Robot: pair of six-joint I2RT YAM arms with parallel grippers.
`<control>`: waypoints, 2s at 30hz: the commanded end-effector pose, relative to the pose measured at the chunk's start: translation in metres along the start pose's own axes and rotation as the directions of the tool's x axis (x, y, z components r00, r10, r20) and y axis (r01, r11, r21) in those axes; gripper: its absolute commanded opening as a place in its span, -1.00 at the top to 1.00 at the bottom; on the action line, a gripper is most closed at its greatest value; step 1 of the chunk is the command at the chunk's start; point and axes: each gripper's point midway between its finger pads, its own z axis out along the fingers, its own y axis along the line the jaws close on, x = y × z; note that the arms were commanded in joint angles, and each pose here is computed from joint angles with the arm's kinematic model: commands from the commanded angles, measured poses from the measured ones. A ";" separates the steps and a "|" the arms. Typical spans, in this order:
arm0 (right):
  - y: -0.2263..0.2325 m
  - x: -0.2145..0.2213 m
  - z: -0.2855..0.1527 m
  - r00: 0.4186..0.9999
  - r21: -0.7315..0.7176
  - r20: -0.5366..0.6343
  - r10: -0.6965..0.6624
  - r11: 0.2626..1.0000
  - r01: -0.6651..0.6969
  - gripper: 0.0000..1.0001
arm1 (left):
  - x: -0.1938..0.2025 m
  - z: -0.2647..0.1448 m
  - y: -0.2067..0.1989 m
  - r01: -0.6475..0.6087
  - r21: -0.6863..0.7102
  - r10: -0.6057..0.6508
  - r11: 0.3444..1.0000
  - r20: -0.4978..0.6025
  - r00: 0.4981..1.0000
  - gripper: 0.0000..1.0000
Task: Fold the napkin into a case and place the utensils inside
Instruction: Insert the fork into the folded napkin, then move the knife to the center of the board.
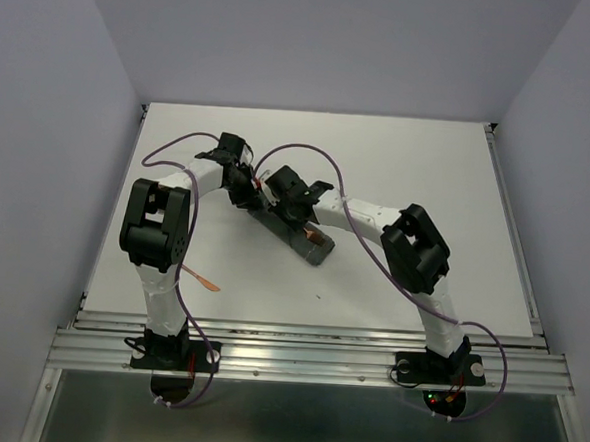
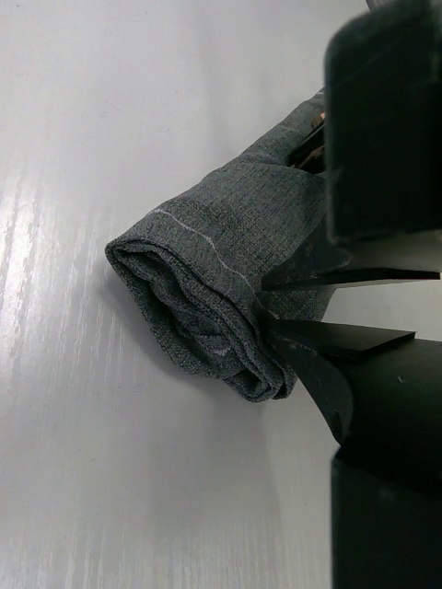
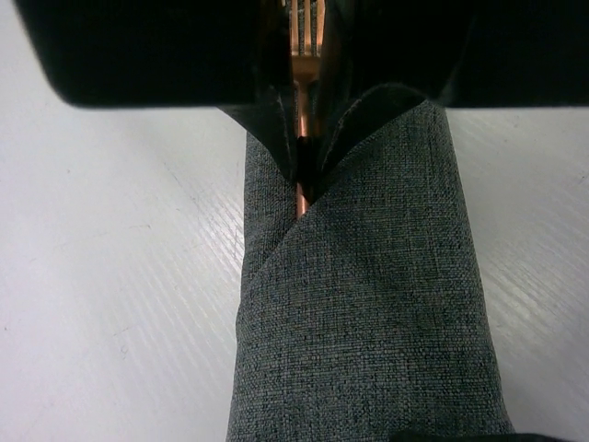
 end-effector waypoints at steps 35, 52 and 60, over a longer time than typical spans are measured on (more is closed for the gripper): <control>-0.030 0.014 -0.111 0.883 0.006 0.251 0.397 0.911 -0.412 -0.64 | 0.006 -0.161 0.105 0.216 -0.314 -0.127 0.925 0.279 0.952 -0.11; -0.023 0.002 -0.129 0.854 -0.071 0.328 0.403 0.913 -0.403 -0.66 | 0.105 -0.139 0.184 0.604 -0.428 -0.496 0.673 0.346 0.797 -0.60; -0.017 0.014 -0.132 0.860 -0.074 0.317 0.400 0.914 -0.398 -0.67 | 0.108 -0.120 0.198 0.658 -0.446 -0.533 0.606 0.386 0.753 -0.33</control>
